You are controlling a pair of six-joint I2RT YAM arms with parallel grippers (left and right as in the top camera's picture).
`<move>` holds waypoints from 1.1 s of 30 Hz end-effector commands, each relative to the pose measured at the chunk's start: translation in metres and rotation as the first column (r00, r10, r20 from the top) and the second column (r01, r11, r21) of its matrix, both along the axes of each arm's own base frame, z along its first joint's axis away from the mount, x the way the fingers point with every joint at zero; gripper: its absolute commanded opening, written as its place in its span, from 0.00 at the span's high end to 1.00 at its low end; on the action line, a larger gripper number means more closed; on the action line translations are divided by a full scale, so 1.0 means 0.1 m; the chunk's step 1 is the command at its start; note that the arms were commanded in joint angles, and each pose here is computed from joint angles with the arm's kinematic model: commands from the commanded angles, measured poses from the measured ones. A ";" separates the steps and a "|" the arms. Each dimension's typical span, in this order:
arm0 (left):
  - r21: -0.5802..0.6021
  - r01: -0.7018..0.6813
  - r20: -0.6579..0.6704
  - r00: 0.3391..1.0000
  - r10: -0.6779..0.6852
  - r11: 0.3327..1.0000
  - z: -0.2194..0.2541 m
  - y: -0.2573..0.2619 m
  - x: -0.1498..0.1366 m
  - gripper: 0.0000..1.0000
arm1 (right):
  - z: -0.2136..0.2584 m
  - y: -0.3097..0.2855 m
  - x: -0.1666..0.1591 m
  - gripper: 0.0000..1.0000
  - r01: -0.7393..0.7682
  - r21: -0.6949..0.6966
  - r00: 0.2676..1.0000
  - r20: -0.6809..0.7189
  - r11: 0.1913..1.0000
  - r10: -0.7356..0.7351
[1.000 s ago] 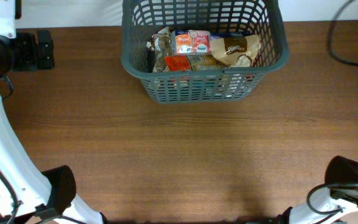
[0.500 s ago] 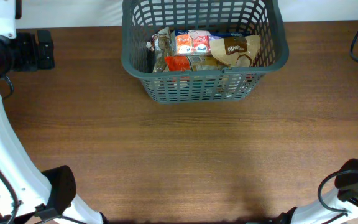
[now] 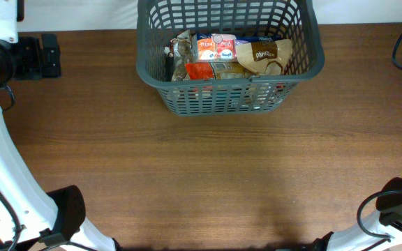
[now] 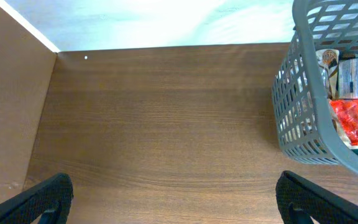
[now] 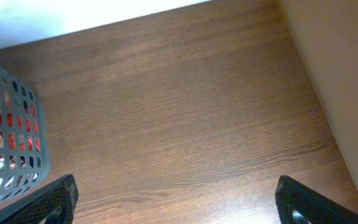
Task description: Pack container
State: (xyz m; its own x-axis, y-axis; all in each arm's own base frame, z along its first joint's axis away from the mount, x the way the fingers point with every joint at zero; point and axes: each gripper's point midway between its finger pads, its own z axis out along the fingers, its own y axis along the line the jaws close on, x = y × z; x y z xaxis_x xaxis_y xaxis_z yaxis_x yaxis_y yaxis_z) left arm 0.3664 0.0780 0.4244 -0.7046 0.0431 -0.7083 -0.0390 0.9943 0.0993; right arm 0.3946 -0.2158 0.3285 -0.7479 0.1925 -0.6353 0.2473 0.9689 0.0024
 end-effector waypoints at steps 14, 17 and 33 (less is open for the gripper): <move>-0.009 -0.011 0.014 1.000 0.011 1.000 0.04 0.00 -0.04 0.01 | 0.78 1.06 -0.32 0.01 -0.182 -0.086 0.967 0.165 0.979 0.195; -0.009 -0.011 0.014 1.000 0.011 1.000 0.04 0.00 -0.04 0.01 | 0.87 1.59 -0.57 0.01 -0.289 -0.114 0.929 0.206 0.951 0.307; -0.009 -0.011 0.014 1.000 0.011 1.000 0.04 0.00 -0.04 0.01 | -0.49 2.45 -1.89 0.01 -0.344 -0.358 0.568 0.656 0.868 0.496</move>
State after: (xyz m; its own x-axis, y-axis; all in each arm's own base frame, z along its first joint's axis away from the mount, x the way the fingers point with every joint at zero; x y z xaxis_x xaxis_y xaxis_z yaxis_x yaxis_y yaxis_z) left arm 0.3653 0.0778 0.4252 -0.7036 0.0430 -0.7093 -0.0394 0.9943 0.0993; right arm 0.2012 0.0262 0.3231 0.0135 -0.2086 -0.9779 -0.1722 0.9629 -0.2077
